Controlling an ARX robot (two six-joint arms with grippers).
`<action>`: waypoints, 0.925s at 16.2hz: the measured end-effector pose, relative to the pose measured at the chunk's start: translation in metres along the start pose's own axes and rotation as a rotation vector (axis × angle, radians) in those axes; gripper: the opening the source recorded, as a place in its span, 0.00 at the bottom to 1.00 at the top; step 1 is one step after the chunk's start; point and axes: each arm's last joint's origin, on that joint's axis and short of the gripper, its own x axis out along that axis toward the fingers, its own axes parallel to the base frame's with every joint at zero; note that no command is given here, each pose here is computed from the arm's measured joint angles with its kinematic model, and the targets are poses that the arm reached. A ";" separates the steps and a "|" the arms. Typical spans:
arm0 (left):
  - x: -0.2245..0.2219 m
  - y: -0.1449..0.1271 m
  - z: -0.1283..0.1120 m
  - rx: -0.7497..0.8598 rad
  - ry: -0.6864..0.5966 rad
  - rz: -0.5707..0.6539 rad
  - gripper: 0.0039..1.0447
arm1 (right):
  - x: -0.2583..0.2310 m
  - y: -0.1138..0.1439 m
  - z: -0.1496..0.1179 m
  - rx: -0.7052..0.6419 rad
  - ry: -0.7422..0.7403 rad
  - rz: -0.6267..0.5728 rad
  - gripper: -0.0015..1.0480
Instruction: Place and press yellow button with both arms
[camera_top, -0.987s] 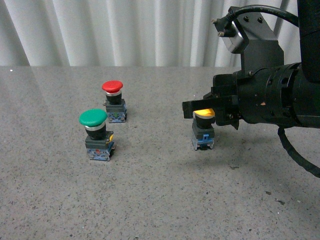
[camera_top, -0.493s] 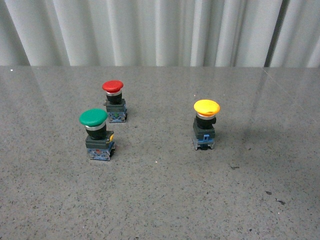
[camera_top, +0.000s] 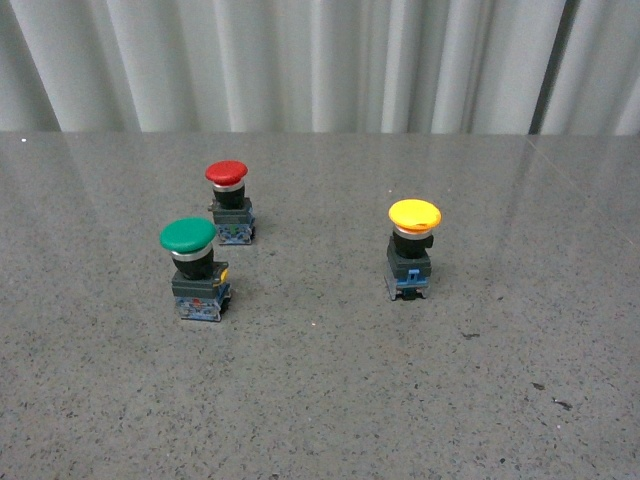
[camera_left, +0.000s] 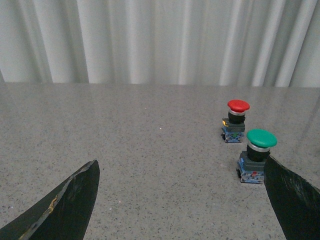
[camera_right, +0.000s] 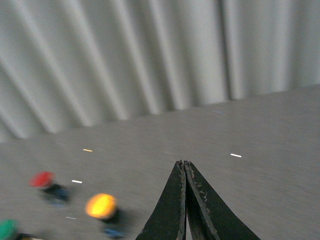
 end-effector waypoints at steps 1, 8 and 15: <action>0.000 0.000 0.000 0.000 0.000 0.000 0.94 | -0.018 -0.019 -0.012 -0.098 0.022 -0.087 0.02; 0.000 0.000 0.000 0.000 0.000 0.000 0.94 | -0.063 -0.040 -0.051 -0.225 -0.017 -0.084 0.02; 0.000 0.000 0.000 0.000 0.000 0.000 0.94 | -0.080 -0.045 -0.077 -0.235 -0.035 -0.080 0.02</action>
